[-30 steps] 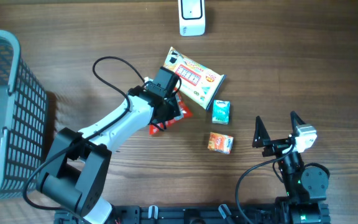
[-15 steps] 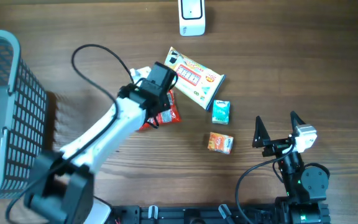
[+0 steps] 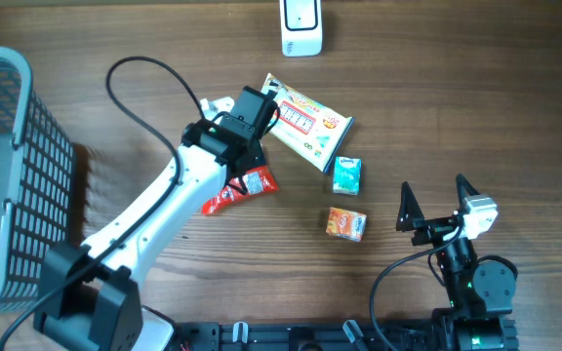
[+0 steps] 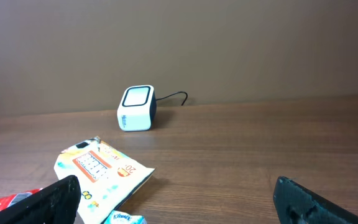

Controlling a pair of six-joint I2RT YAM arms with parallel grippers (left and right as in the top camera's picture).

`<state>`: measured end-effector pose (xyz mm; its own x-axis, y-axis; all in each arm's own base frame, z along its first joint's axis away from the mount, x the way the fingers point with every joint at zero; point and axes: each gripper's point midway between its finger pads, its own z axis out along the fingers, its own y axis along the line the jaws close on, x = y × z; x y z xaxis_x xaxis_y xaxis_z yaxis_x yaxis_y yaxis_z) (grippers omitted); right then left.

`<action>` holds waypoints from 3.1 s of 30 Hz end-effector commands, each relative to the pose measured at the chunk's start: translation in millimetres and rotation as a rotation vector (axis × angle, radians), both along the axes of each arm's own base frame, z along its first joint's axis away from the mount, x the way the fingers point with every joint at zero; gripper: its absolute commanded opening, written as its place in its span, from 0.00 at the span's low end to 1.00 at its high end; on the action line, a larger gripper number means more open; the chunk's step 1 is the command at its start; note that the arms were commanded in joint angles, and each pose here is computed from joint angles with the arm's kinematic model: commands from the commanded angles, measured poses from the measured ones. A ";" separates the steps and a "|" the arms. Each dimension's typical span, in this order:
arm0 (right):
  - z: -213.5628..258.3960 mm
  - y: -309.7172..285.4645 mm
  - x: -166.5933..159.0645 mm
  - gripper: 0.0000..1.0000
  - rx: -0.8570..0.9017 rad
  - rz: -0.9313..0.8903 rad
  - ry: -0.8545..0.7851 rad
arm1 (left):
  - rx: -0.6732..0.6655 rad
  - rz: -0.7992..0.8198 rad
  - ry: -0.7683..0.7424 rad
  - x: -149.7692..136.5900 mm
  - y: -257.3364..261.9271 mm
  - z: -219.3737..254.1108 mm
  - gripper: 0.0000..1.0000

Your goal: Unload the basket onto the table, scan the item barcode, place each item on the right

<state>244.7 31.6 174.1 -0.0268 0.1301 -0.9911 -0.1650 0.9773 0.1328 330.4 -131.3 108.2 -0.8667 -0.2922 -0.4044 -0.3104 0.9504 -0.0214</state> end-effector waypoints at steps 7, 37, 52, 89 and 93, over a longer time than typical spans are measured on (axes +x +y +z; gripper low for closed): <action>2.6 -1.4 -0.1 1.00 -0.008 -0.008 -0.013 | 0.185 0.041 0.134 -17.9 31.0 -94.6 0.04; 2.6 -1.4 -0.1 1.00 -0.009 -0.008 -0.013 | 0.005 0.136 0.119 12.9 50.9 -21.3 0.04; 2.6 -1.4 -0.1 1.00 -0.008 -0.008 -0.013 | -0.484 -0.204 0.365 -32.7 -53.7 -93.7 0.04; 2.5 -1.4 -0.1 1.00 -0.008 -0.008 -0.013 | -0.306 -0.318 0.345 -20.9 -70.1 -63.5 0.04; 2.6 -1.4 -0.1 1.00 -0.009 -0.008 -0.013 | -0.431 -0.362 0.319 -26.6 -87.8 -16.1 0.04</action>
